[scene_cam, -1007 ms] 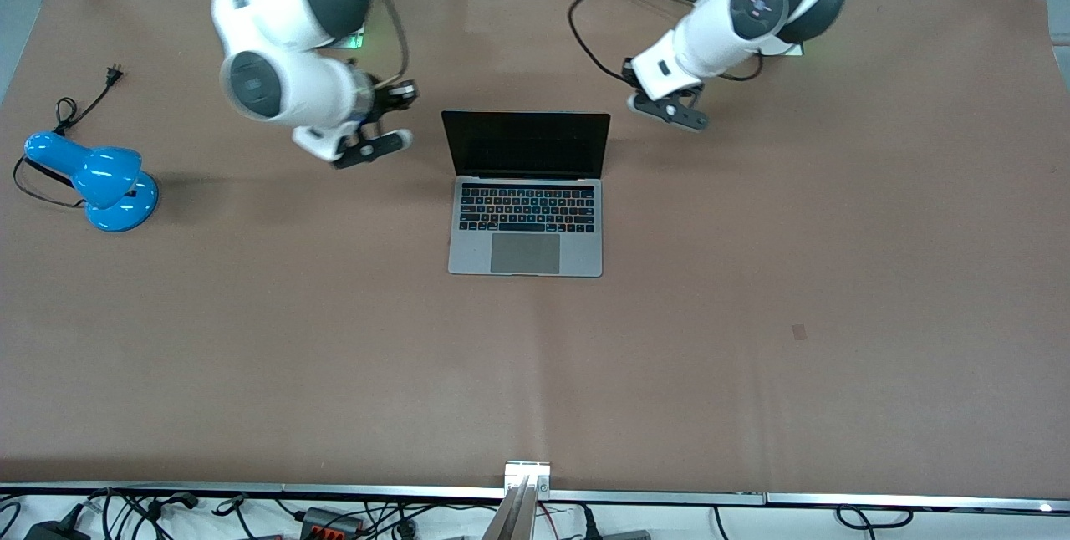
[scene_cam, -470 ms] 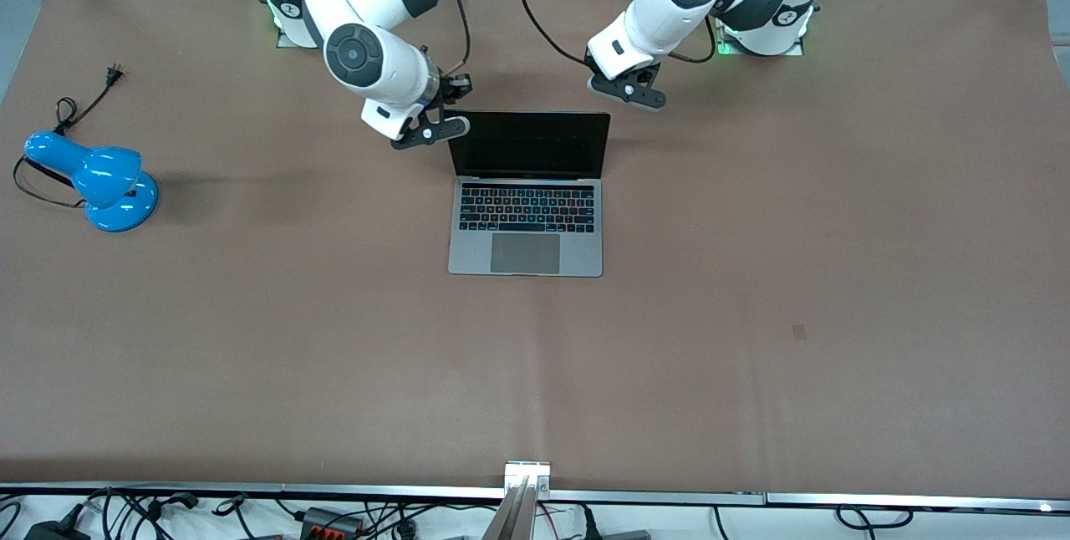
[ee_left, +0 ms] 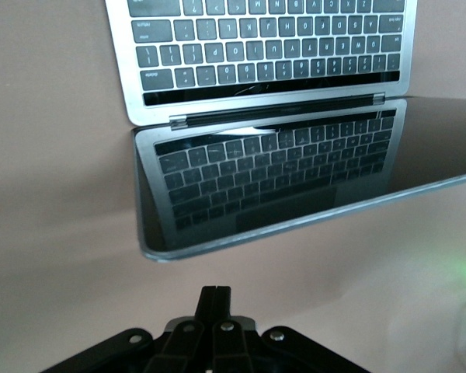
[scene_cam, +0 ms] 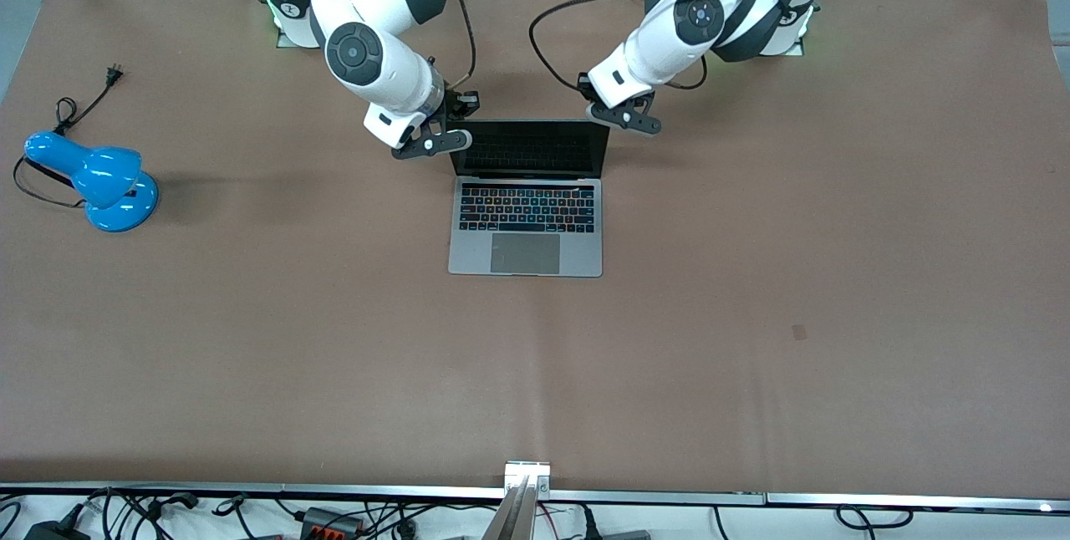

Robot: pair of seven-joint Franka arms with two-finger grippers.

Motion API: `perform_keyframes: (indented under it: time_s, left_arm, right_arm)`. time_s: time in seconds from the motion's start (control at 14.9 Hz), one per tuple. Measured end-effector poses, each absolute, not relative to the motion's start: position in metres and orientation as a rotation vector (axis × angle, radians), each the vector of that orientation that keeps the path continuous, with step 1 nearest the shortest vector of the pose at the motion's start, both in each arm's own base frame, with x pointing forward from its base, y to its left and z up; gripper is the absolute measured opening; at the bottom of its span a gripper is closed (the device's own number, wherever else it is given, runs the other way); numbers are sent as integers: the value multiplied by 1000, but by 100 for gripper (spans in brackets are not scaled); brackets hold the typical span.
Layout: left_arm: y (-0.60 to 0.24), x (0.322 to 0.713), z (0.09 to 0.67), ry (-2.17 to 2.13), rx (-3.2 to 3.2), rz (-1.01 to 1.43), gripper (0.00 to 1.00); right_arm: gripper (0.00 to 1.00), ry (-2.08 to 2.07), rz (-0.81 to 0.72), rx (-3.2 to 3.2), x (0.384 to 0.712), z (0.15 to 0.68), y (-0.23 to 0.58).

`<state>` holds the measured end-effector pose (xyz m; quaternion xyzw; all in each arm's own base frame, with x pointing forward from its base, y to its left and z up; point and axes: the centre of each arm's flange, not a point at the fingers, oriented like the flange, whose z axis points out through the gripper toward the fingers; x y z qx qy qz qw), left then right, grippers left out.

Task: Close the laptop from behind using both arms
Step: 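Push the laptop screen down with both grippers onto the keyboard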

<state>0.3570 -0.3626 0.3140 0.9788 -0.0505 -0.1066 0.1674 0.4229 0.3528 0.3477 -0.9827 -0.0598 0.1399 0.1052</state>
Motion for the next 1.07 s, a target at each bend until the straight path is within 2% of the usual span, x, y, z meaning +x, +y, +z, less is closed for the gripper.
perform_keyframes:
  time_s: [0.2,0.47,0.74,1.07]
  left_arm:
    - [-363,372,315,-122,2762,-261,1]
    - [-352,414,324,-95,2744,-176,1]
    - [-336,464,304,-75,2728,-168,1]
    - [-333,498,267,-90,2708,-211,1]
  right_arm:
    - [1,-123,355,-2891,440,348,343]
    - [1,-60,318,-2888,471,343,338]
    - [1,-22,255,-2922,498,329,343]
    - [1,8,184,-2983,527,297,356]
